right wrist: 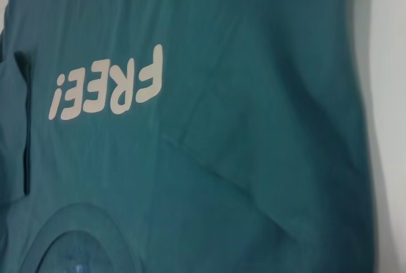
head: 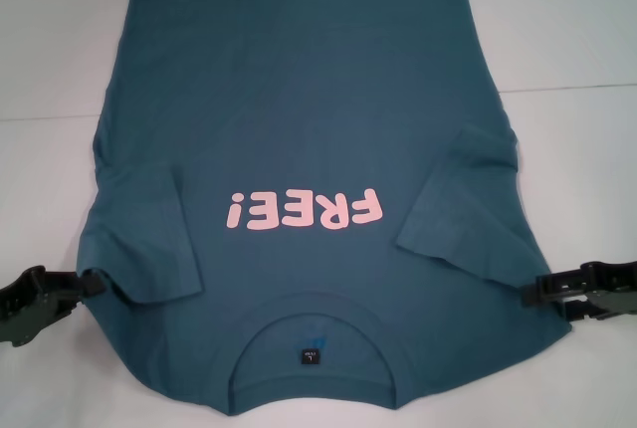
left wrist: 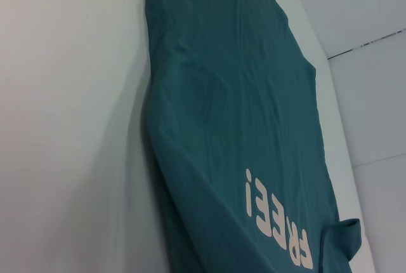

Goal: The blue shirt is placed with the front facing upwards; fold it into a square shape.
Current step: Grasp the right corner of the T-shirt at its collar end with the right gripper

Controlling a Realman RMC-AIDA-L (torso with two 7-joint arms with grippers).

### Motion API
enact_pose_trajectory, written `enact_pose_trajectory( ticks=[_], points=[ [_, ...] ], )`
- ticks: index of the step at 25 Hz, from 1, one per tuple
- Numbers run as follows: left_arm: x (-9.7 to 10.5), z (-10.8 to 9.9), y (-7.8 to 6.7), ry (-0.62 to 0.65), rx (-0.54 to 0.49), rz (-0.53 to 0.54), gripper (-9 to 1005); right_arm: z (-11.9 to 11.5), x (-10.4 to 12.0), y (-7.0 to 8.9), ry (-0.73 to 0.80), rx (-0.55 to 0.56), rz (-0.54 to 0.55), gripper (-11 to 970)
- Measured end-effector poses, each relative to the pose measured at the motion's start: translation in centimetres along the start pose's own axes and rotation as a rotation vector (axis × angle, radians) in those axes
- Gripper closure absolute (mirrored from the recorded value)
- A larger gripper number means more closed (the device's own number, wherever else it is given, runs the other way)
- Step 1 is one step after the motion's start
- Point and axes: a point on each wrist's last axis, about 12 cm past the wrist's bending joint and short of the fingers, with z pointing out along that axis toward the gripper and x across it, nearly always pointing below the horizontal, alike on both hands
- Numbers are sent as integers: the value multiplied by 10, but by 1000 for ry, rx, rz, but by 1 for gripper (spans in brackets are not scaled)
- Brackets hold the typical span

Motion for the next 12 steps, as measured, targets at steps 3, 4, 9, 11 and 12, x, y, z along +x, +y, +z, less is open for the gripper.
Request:
enact_pose_trajectory(
  ticks=[3,4,9,11,12],
  points=[
    [0,0,0,0,0,0,950,3,-3,4,6,-2,-13,63],
    [0,0,0,0,0,0,949,5,-4,6,9,-5,-17,63],
    [0,0,0,0,-1,-1,949,12,-9,18,-9,-54,-49,63],
    [0,0,0,0,-1,-1,948,15,-12,24,-29,-92,-68,64],
    [0,0,0,0,0,-1,948,15,-13,27,-40,-110,-75,64]
  ],
)
